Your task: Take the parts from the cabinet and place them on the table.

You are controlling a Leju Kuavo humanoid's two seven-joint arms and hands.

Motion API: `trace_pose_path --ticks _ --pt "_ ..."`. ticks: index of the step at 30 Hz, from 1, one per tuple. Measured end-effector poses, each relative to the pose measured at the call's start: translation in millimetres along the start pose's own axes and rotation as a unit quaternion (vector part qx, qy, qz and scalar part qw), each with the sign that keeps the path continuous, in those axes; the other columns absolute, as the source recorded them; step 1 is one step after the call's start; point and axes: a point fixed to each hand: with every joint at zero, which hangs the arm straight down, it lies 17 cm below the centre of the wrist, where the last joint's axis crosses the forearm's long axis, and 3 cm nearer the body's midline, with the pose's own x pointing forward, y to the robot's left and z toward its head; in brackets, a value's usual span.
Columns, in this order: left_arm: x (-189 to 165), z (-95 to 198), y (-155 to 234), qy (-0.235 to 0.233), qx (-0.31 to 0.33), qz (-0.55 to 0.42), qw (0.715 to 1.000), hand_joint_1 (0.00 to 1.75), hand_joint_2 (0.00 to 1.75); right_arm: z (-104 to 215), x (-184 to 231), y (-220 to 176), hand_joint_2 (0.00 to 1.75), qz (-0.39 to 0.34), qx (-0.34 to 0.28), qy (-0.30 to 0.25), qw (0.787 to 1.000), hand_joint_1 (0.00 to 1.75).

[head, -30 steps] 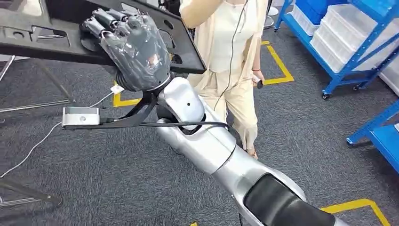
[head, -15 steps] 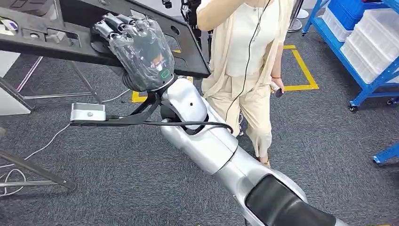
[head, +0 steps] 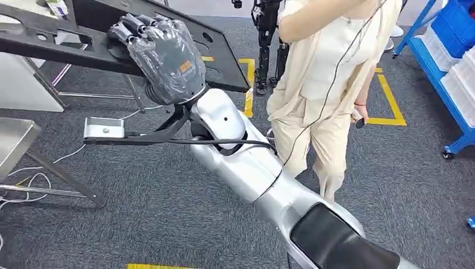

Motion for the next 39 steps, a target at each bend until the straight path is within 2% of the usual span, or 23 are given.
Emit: trace_pose_path --ticks 3,17,39 --pt "-3.5 -0.2 2.1 0.007 0.004 -0.002 1.0 0.0 1.75 7.9 -7.6 7.7 1.75 0.002 0.011 0.007 1.0 1.75" --pt "-6.9 -0.4 3.7 0.009 0.001 -0.007 1.0 0.0 1.75 6.3 -4.6 9.7 1.75 -0.003 0.012 0.009 1.0 1.75" --pt "-16.3 -1.3 9.7 0.047 0.016 -0.015 0.999 0.0 1.75 8.3 -5.2 15.6 1.75 -0.009 0.022 0.013 1.0 1.75"
